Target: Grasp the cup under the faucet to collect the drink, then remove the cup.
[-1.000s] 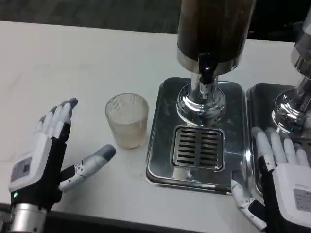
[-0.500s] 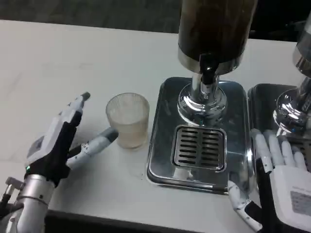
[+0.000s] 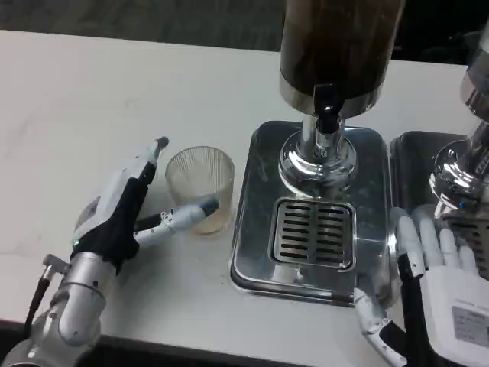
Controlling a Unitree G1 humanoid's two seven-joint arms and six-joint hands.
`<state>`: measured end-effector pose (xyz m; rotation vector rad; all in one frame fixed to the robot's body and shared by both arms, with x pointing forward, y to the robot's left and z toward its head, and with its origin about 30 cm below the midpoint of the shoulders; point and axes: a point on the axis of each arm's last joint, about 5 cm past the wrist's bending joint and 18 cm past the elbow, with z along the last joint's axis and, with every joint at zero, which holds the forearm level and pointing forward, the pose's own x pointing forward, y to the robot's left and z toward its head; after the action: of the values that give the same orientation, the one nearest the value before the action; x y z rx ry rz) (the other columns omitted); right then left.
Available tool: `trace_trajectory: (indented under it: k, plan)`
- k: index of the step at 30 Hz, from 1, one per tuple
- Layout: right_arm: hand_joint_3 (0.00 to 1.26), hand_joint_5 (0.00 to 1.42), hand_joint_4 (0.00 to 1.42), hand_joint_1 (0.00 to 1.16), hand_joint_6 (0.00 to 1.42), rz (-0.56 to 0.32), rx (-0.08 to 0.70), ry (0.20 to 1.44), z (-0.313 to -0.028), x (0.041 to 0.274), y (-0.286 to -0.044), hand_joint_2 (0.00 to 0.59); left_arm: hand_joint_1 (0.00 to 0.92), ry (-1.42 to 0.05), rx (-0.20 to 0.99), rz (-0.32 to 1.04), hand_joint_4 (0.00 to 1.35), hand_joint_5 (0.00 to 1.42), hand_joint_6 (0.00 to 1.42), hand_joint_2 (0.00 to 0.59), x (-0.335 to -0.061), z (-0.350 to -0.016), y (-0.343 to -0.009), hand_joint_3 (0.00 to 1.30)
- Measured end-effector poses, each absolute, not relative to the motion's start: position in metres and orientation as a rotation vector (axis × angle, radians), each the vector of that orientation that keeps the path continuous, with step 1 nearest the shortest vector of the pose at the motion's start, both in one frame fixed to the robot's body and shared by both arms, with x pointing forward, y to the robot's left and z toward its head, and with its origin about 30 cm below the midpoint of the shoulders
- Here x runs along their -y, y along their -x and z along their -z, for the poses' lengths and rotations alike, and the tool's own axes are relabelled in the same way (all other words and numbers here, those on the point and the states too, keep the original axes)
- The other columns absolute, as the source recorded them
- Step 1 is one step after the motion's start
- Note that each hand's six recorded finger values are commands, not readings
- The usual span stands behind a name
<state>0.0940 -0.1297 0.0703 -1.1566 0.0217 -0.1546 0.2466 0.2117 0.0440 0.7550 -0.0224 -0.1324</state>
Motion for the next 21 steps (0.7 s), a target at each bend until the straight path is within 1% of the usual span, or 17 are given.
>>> trace_trajectory:
  k: [1,7,9,11,15,19,21]
  plan:
    - [0.03,0.00,0.00,0.22,0.00,0.155,-0.024,1.153,-0.070,0.129,-0.093,0.470,0.292,-0.753,0.022,0.135,0.00,0.00,0.00,0.032,-0.211,-0.044,-0.247,0.00]
    - [0.04,0.00,0.00,0.22,0.00,0.178,-0.023,1.149,-0.074,0.126,-0.090,0.470,0.335,-0.741,0.015,0.151,0.00,0.00,0.00,0.034,-0.204,-0.044,-0.251,0.00]
    - [0.04,0.00,0.00,0.22,0.00,0.179,-0.024,1.149,-0.074,0.125,-0.090,0.470,0.375,-0.735,0.022,0.154,0.00,0.00,0.00,0.037,-0.201,-0.046,-0.253,0.00]
    - [0.05,0.00,0.00,0.22,0.01,0.179,-0.027,1.146,-0.074,0.124,-0.089,0.470,0.395,-0.730,0.027,0.157,0.00,0.00,0.00,0.037,-0.199,-0.046,-0.255,0.00]
    - [0.05,0.00,0.00,0.22,0.03,0.192,-0.038,1.138,-0.075,0.122,-0.087,0.470,0.420,-0.706,0.028,0.143,0.00,0.00,0.00,0.038,-0.192,-0.043,-0.254,0.00]
    - [0.05,0.00,0.00,0.22,0.04,0.207,-0.022,1.135,-0.080,0.118,-0.086,0.470,0.498,-0.676,0.029,0.129,0.00,0.02,0.02,0.047,-0.183,-0.040,-0.253,0.00]
    - [0.06,0.00,0.00,0.22,0.04,0.208,-0.028,1.135,-0.080,0.118,-0.085,0.470,0.528,-0.672,0.030,0.127,0.00,0.03,0.03,0.050,-0.182,-0.040,-0.253,0.00]
